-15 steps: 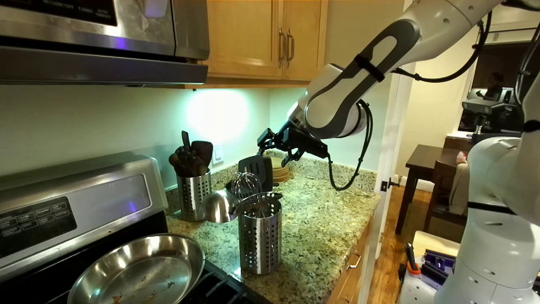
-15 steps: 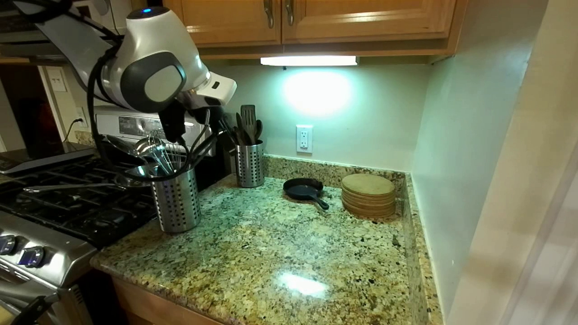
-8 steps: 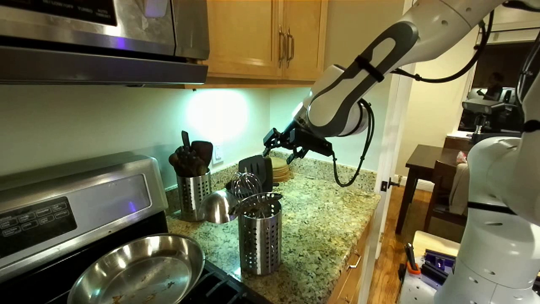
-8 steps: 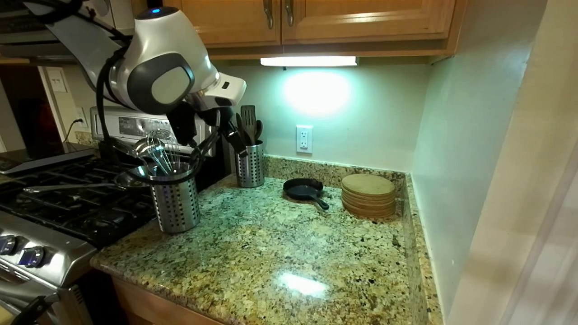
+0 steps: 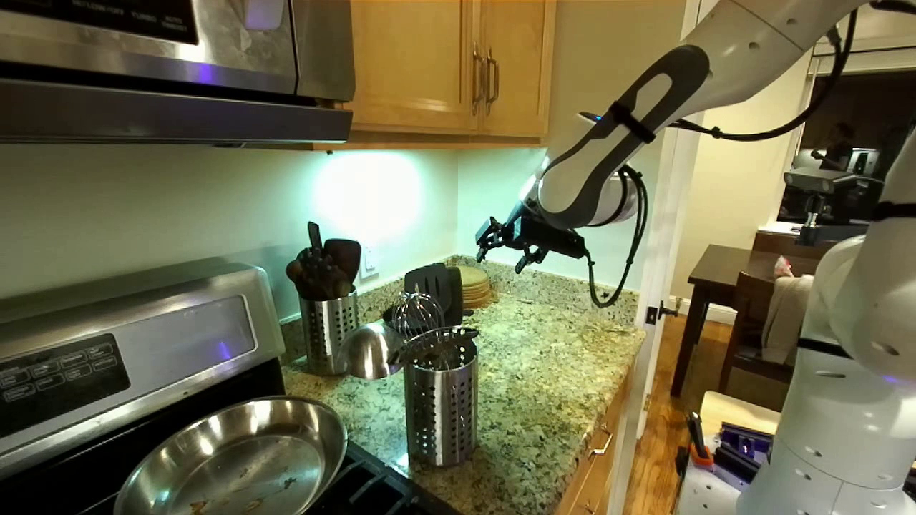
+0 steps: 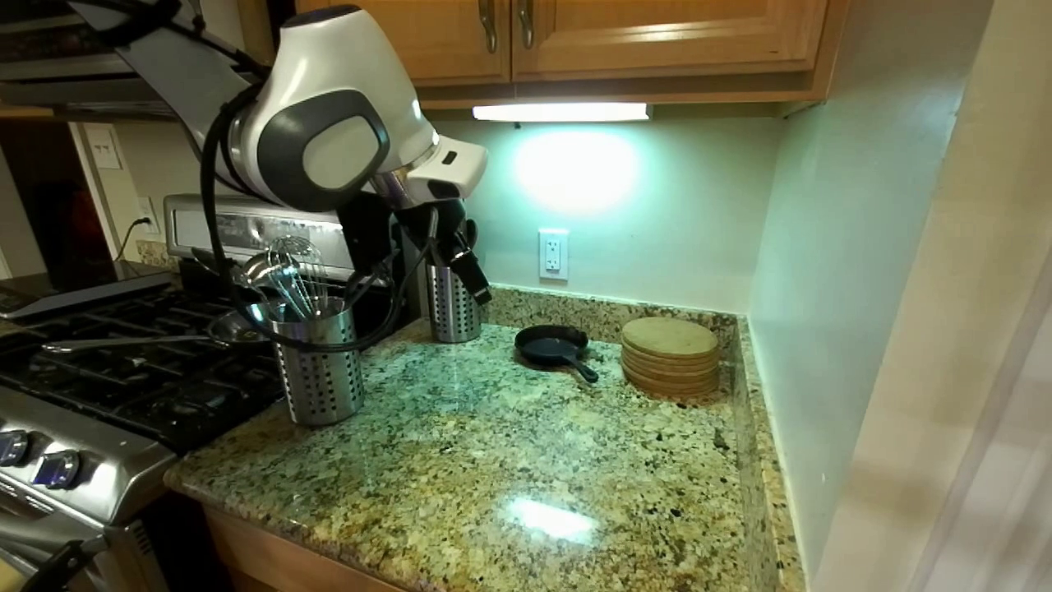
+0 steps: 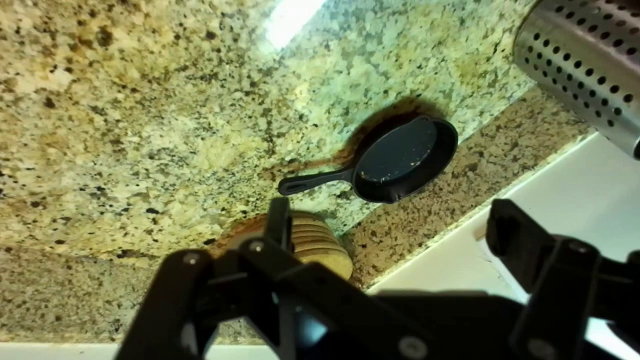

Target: Put the spatula on the counter

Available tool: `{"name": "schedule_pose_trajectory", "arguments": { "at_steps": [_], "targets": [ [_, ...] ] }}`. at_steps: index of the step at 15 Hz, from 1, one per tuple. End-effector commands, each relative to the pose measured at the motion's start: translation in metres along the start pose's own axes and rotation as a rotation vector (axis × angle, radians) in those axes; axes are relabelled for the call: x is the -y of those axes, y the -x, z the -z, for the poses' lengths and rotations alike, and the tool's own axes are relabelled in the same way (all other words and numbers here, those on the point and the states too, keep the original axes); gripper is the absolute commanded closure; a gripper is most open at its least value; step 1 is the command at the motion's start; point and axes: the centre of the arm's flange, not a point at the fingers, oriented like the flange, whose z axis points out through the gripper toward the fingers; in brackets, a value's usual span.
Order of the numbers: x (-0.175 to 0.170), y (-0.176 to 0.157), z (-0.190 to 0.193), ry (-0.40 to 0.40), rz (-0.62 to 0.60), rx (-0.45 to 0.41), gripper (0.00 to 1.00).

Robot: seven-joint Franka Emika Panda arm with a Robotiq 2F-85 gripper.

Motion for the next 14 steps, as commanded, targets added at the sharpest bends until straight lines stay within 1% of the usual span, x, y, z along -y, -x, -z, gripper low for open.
{"name": "schedule_pose_trajectory", "arguments": {
  "at_steps": [1, 3, 5, 7, 12, 14],
  "targets": [
    [0.007, 0.012, 0.027, 0.01, -0.033, 0.068, 0.0],
    [0.014, 0.017, 0.034, 0.028, -0.036, 0.12, 0.0],
    [0.019, 0.02, 0.043, 0.057, -0.017, 0.143, 0.0],
    [0.022, 0.022, 0.054, 0.1, 0.015, 0.142, 0.0],
    [0.023, 0.024, 0.083, 0.191, 0.196, 0.113, 0.0],
    [0.026, 0.026, 0.096, 0.199, 0.241, 0.111, 0.0]
  ]
}}
